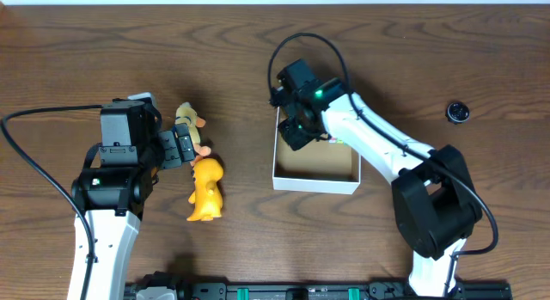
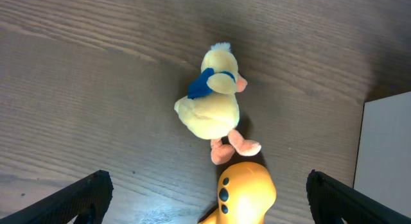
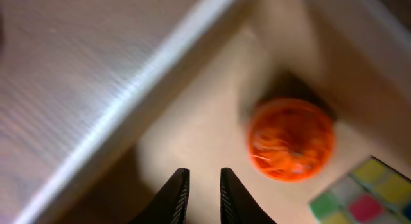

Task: Pack container
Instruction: 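Carry the orange object into the box beside the cube, then open right gripper to release the orange object and lift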

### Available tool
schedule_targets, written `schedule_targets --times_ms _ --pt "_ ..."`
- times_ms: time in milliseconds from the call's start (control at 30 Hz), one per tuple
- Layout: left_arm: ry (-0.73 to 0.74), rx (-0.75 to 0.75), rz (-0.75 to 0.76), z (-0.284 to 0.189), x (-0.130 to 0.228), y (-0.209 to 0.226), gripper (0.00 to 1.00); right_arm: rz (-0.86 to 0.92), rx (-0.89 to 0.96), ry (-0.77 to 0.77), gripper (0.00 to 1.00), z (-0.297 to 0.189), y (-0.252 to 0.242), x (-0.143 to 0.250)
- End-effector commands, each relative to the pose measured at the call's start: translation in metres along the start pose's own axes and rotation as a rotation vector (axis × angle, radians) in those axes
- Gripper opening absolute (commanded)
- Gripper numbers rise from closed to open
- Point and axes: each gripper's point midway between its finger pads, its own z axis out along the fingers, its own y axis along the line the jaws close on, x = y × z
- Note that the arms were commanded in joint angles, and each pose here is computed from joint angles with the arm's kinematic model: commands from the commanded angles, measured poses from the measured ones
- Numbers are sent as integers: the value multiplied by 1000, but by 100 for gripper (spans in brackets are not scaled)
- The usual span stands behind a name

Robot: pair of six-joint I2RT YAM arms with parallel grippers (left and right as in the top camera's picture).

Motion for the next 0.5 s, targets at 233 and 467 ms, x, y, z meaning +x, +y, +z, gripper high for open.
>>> schedule_targets --times_ms 233,467 --pt "-8 -2 -8 -5 -4 1 98 9 6 -5 24 17 -4 -5" --pt "-8 -2 -8 -5 -4 1 98 53 50 1 28 31 -13 -5"
